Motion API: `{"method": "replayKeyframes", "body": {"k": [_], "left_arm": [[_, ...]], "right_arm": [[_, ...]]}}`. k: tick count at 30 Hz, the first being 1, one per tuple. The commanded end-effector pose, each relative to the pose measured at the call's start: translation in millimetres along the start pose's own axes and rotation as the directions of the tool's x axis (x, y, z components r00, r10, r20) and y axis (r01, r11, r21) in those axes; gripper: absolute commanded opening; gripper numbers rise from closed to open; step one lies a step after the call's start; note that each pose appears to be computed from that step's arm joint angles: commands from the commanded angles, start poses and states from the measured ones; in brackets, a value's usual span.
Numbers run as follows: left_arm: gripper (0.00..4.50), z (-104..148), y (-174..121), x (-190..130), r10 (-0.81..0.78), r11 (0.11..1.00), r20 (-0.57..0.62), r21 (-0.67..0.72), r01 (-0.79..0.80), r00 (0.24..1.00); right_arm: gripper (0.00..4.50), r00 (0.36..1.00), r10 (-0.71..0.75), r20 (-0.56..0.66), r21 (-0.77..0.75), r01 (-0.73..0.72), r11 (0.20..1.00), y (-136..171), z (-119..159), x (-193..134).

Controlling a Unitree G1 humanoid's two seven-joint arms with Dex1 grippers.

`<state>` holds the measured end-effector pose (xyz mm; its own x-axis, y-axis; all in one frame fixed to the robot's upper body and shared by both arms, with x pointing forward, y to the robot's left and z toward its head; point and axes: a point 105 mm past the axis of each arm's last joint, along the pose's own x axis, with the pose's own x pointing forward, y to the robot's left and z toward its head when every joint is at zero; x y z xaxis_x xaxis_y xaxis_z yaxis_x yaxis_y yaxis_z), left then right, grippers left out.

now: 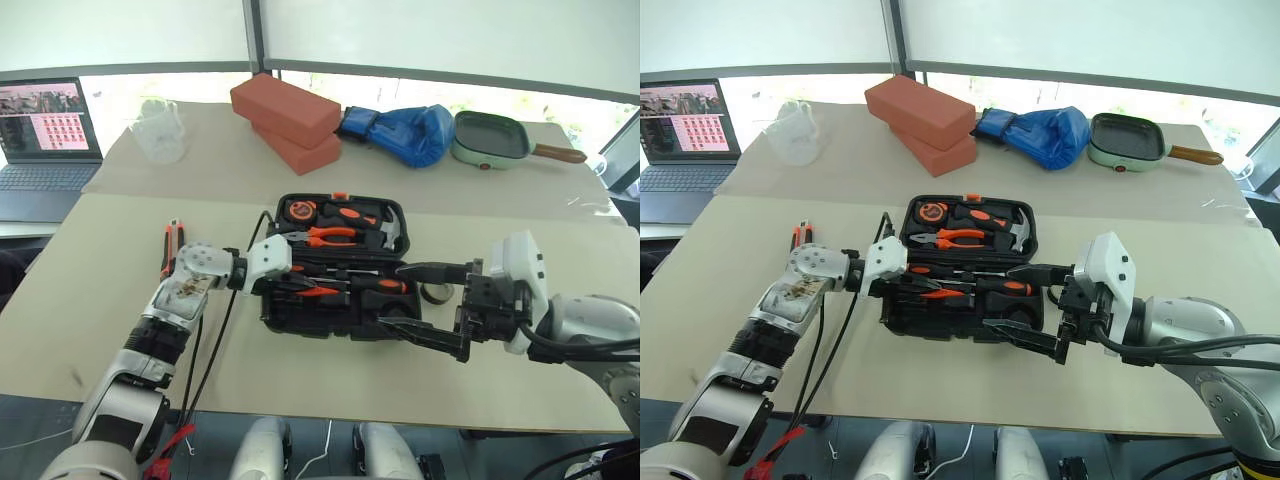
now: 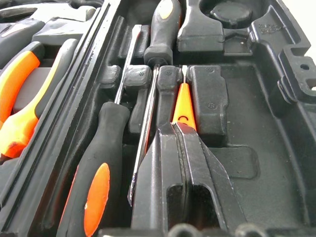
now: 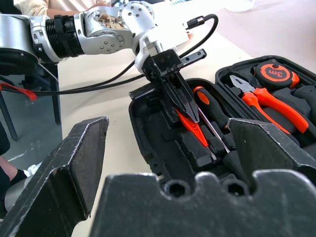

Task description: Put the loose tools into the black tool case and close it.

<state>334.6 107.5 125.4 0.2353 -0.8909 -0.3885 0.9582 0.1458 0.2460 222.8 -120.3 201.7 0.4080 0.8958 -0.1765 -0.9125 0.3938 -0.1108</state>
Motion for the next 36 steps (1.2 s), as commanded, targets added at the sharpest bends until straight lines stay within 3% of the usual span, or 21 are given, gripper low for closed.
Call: {"method": "replayKeyframes", "body": {"k": [1,5,8,12,15,20,25,27,34,36], "left_arm": [[0.55,46,21,-48,0.173,0.983,0.130,-0.086,-0.162,0.976],[1.89,46,20,-105,0.373,0.910,0.088,-0.230,-0.345,0.924],[2.97,16,3,-165,0.582,0.760,-0.047,-0.324,-0.563,0.812],[4.46,-24,-37,-216,0.698,0.579,-0.228,-0.379,-0.722,0.679],[4.49,-52,-73,-249,0.730,0.446,-0.365,-0.386,-0.808,0.578],[4.49,-48,-71,-259,0.775,0.356,-0.379,-0.398,-0.845,0.506],[4.49,-38,-43,-245,0.749,0.291,-0.431,-0.469,-0.834,0.503],[4.49,-41,-25,-240,0.709,0.205,-0.494,-0.539,-0.817,0.504],[4.49,-34,27,-204,0.575,0.192,-0.592,-0.573,-0.797,0.564],[4.49,-41,36,-196,0.524,0.177,-0.654,-0.543,-0.821,0.546]], "right_arm": [[4.50,1.000,0.026,0.008,-0.036,-0.025,0.999,0,5,4],[4.50,0.998,0.065,0.006,-0.073,-0.065,0.995,-2,5,11],[4.50,0.992,0.124,0.014,-0.121,-0.121,0.985,-2,11,18],[4.50,0.983,0.180,0.036,-0.162,-0.172,0.972,-5,20,24],[4.50,0.975,0.216,0.048,-0.180,-0.205,0.962,-8,26,27],[4.50,0.965,0.258,0.054,-0.176,-0.245,0.953,-8,26,30],[4.50,0.959,0.276,0.063,-0.147,-0.264,0.953,-7,25,32],[4.50,0.958,0.280,0.065,-0.145,-0.269,0.952,-4,24,32],[4.50,0.958,0.276,0.082,-0.138,-0.263,0.955,6,18,37],[4.50,0.963,0.253,0.092,-0.139,-0.239,0.961,5,18,39]]}}
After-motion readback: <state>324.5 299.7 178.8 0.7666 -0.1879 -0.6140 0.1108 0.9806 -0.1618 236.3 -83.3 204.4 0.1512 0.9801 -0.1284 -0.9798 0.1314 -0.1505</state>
